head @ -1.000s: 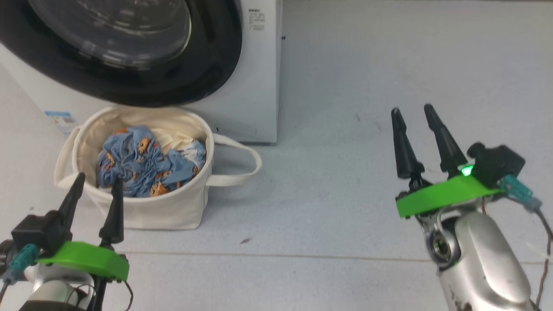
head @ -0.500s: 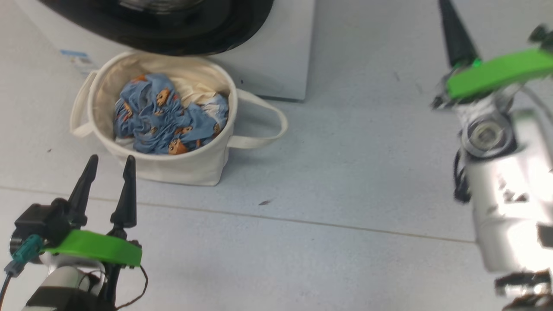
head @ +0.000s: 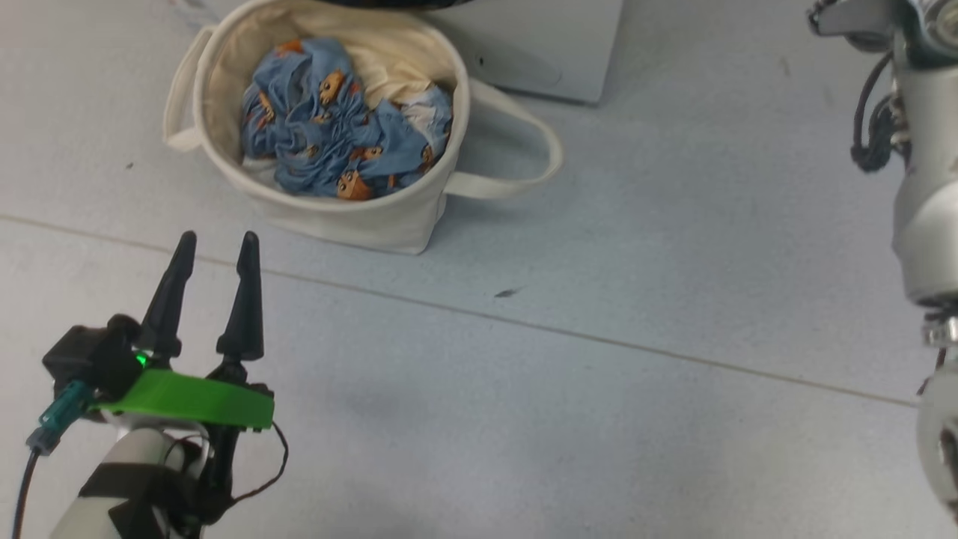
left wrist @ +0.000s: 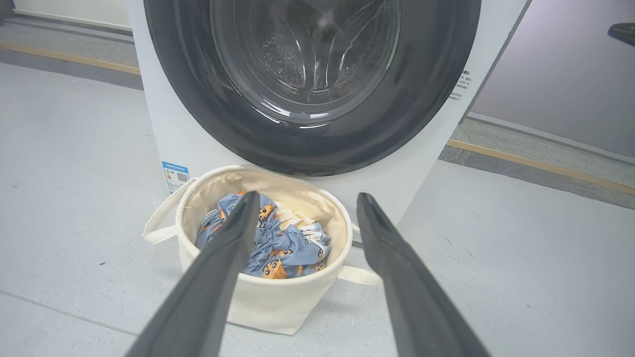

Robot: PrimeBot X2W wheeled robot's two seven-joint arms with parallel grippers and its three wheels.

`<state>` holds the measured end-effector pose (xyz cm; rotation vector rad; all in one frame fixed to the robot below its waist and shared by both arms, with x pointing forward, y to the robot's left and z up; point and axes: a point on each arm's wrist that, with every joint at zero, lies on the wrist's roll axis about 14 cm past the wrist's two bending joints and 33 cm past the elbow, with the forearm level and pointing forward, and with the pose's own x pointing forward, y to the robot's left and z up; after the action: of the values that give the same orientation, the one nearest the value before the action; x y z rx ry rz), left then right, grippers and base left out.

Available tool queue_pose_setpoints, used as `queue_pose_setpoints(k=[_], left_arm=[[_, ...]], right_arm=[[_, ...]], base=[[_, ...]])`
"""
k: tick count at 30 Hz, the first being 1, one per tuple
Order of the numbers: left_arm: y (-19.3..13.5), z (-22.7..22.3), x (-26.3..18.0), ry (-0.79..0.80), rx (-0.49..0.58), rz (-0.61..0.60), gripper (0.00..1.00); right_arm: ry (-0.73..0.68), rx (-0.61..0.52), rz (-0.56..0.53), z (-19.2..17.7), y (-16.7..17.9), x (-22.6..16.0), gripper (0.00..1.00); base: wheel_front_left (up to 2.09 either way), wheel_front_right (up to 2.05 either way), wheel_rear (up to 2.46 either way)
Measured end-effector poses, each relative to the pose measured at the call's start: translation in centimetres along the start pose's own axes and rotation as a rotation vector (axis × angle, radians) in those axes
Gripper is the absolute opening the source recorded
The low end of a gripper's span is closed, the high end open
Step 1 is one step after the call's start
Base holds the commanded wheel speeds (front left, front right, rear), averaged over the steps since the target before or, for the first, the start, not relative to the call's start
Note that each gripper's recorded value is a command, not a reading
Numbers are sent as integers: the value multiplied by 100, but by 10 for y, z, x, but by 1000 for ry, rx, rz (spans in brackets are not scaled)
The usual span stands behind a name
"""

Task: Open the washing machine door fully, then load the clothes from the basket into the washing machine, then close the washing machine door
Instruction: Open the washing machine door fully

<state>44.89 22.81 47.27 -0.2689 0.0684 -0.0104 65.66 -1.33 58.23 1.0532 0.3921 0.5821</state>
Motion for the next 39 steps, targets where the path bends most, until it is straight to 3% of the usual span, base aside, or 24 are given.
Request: queue_pose_setpoints(k=[8, 20, 32, 39], left_arm=[[11, -24, 7, 35, -51, 31, 100], [33, -43, 10, 48, -64, 110, 100], [44, -48, 12, 50, -60, 150, 100], [38, -50, 12, 57, -63, 137, 100]], right_arm=[[160, 91, -22, -24, -14, 51, 0], [190, 106, -8, -50, -25, 110, 0], [146, 135, 11, -52, -34, 136, 0], [217, 118, 15, -62, -32, 137, 0]], base=[[0, 0, 0], [0, 0, 0], [0, 0, 0], [0, 0, 0]])
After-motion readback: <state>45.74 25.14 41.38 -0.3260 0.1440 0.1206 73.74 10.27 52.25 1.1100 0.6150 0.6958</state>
